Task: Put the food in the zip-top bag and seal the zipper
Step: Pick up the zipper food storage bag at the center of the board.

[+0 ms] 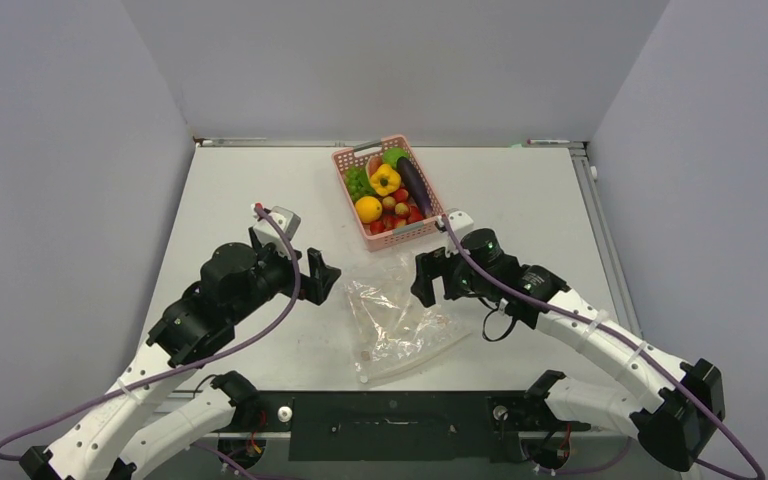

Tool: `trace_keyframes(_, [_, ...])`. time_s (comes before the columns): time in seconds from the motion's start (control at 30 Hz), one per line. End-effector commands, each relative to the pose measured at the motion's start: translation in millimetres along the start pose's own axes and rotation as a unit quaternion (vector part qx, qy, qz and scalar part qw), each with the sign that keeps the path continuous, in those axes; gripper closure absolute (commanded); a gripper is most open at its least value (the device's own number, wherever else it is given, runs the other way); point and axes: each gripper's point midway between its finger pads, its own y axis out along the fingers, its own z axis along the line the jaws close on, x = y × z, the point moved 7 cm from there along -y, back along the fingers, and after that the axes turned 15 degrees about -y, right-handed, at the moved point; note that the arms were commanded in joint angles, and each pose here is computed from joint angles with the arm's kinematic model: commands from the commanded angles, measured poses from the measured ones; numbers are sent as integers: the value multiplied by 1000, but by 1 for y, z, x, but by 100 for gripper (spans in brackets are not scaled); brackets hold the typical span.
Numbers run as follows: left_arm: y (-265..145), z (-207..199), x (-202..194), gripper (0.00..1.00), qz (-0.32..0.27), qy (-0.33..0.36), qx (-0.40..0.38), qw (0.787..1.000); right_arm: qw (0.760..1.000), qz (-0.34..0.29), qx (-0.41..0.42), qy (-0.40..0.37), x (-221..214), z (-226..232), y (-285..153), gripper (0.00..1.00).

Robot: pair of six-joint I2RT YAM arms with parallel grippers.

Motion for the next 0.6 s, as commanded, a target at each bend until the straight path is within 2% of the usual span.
trace_keyframes(0.0, [1, -4, 5, 4, -8, 2, -12, 1000, 999, -8, 32, 10, -3, 12, -2, 9])
trace_keyframes(0.27, [2, -3, 4, 4, -6, 0, -9, 1000, 999, 24, 45, 20, -26, 26, 10, 14])
trace_keyframes(0.57, [4, -4, 3, 4, 0, -2, -8, 1000, 998, 40, 50, 27, -41, 56, 7, 15])
